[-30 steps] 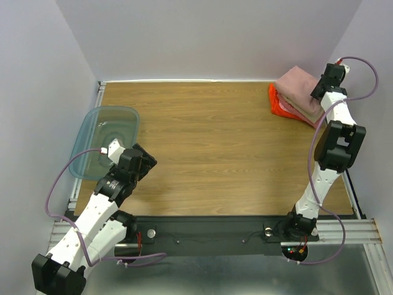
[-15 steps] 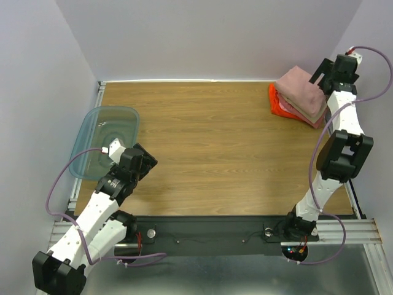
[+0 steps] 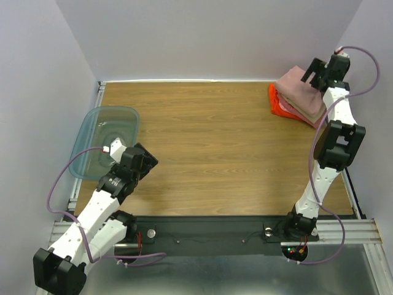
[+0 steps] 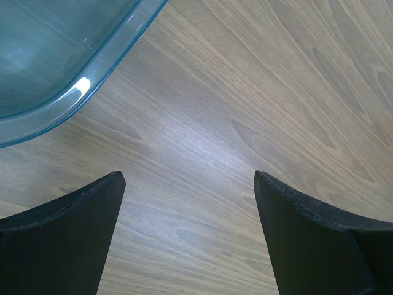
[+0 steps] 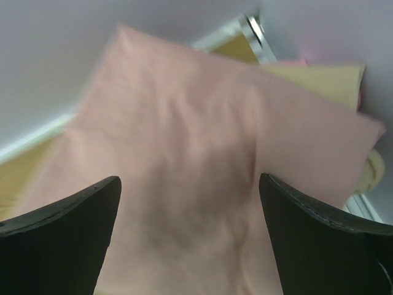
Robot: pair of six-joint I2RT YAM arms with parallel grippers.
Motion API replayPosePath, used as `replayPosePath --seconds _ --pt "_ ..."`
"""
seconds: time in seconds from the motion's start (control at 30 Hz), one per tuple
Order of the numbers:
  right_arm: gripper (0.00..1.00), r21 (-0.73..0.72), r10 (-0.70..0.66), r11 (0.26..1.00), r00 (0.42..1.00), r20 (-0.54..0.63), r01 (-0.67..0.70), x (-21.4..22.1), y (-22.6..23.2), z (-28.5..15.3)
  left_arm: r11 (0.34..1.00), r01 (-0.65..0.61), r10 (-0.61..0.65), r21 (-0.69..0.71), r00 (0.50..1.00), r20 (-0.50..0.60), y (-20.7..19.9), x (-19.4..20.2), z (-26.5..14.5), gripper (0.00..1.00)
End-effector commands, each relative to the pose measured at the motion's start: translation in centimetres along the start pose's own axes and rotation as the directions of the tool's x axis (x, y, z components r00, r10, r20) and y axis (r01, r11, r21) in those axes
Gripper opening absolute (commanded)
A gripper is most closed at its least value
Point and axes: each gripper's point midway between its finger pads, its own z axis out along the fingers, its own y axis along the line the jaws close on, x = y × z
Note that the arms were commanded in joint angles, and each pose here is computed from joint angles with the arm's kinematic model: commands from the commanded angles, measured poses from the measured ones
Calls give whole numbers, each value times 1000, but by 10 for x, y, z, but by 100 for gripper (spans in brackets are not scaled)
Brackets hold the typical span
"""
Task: Fold and stack the t-shirts
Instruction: Neatly place the folded tshirt to the corner
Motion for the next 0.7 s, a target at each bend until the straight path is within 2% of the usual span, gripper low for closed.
replayPosePath --seconds 0.0,0.03,0.17,0.27,0.33,0.47,0.5,0.67 --pt "100 86 -43 995 997 -60 48 32 -24 15 1000 3 -4 25 999 40 -11 -13 -2 98" --pt "100 47 -78 995 991 -113 84 54 -23 19 1000 4 -5 23 999 41 -12 -13 -2 98" --pt "100 -18 -202 979 959 -198 203 95 -20 21 1000 -3 3 19 999 32 -12 -12 1 98" --pt "100 -41 -272 962 942 -198 269 97 -13 17 1000 -5 5 17 1000 27 -12 -10 2 98" --pt "100 -39 -263 965 950 -170 260 84 -8 14 1000 -6 5 25 1000 22 -13 -9 2 98" --pt "100 -40 -248 968 967 -54 246 29 9 -9 999 -2 1 48 1000 11 -16 -8 0 98" --pt "100 -41 -246 968 969 4 246 2 16 -27 998 -1 1 55 1000 11 -18 -8 -1 98" --pt "100 -7 -136 990 980 148 139 -56 27 -103 994 0 -3 109 1000 24 -29 -15 -10 98"
